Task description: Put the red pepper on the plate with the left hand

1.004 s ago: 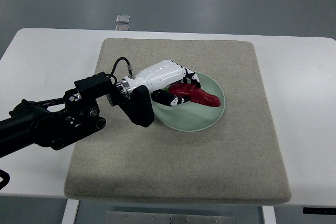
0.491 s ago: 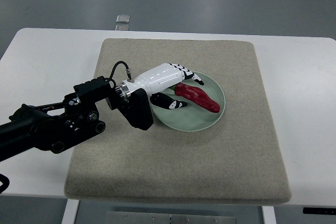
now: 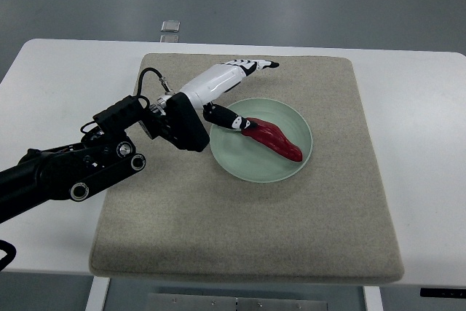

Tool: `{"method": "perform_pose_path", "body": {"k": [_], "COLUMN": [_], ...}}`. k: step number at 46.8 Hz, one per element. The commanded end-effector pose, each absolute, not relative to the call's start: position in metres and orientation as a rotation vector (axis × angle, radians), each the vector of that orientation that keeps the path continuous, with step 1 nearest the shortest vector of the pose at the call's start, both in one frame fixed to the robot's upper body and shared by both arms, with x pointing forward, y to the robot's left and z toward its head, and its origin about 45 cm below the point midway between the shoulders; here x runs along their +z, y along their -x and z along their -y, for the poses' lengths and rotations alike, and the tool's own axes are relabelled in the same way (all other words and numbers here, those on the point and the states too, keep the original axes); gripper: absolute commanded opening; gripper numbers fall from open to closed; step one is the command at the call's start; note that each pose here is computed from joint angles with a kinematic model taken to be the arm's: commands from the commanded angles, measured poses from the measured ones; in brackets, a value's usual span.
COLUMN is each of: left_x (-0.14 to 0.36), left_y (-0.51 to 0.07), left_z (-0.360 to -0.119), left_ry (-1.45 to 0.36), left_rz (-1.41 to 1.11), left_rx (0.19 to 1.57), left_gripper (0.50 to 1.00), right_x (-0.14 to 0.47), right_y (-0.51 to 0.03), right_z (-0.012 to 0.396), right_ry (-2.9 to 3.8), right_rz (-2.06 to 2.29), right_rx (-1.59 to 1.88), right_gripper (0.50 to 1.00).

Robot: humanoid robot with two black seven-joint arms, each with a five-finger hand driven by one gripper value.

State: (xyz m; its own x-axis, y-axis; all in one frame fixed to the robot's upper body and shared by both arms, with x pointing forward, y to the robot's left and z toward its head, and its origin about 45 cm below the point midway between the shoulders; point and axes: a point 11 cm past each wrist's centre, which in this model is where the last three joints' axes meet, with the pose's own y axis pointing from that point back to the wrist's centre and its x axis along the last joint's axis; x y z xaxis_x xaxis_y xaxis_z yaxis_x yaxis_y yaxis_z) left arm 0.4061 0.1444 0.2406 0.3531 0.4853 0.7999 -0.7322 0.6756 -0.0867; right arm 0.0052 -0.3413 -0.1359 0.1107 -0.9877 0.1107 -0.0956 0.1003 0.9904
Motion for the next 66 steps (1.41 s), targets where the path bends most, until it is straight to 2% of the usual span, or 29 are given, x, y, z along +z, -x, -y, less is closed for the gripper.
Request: {"method": "perform_pose_path", "body": {"k": [1,15,26,35,41,56,66], "left_x": [0.248,0.258,0.261,0.245,0.236,0.228,0.227], "left_y": [-0.415,-0.432,-0.442,-0.447,-0.453,-0.455,-0.455], "left_z": [-0.154,-0.187,-0.224,-0.250,-0.276,-0.301,-0.306], "left_ry": [-0.259,-0.107,0.010,0.039,0.113,0.255,0.331], "left_rz": [0.797,0.470,0.264,0.105,-0.037,-0.252,-0.337], "left_rx": [0.903,1.144,1.320,1.419,1.516,1.577,1.570], "left_gripper": [0.992,0.992,0.992,0.996,0.999,0.999,1.000], "right_x": [-0.136,-0.136,-0.136,-0.136,-0.136,-0.136,-0.136], "right_y": [-0.005,-0.005,-0.005,-0.005,-0.005,-0.005,-0.005], "right_z": [0.341,0.341,0.341,0.341,0.341,0.341,0.341], "right_ry": [-1.247,-1.248,-1.248,-1.248,-1.248,-1.248,-1.248], "right_rz": [1.236,1.235,1.235,1.235,1.235,1.235,1.235], "right_rx": [-1.003,-1.002,-1.002,-1.002,-1.002,-1.002,-1.002], "right_gripper": [0.928,0.928,0.928,0.928,0.928,0.928,0.928]}}
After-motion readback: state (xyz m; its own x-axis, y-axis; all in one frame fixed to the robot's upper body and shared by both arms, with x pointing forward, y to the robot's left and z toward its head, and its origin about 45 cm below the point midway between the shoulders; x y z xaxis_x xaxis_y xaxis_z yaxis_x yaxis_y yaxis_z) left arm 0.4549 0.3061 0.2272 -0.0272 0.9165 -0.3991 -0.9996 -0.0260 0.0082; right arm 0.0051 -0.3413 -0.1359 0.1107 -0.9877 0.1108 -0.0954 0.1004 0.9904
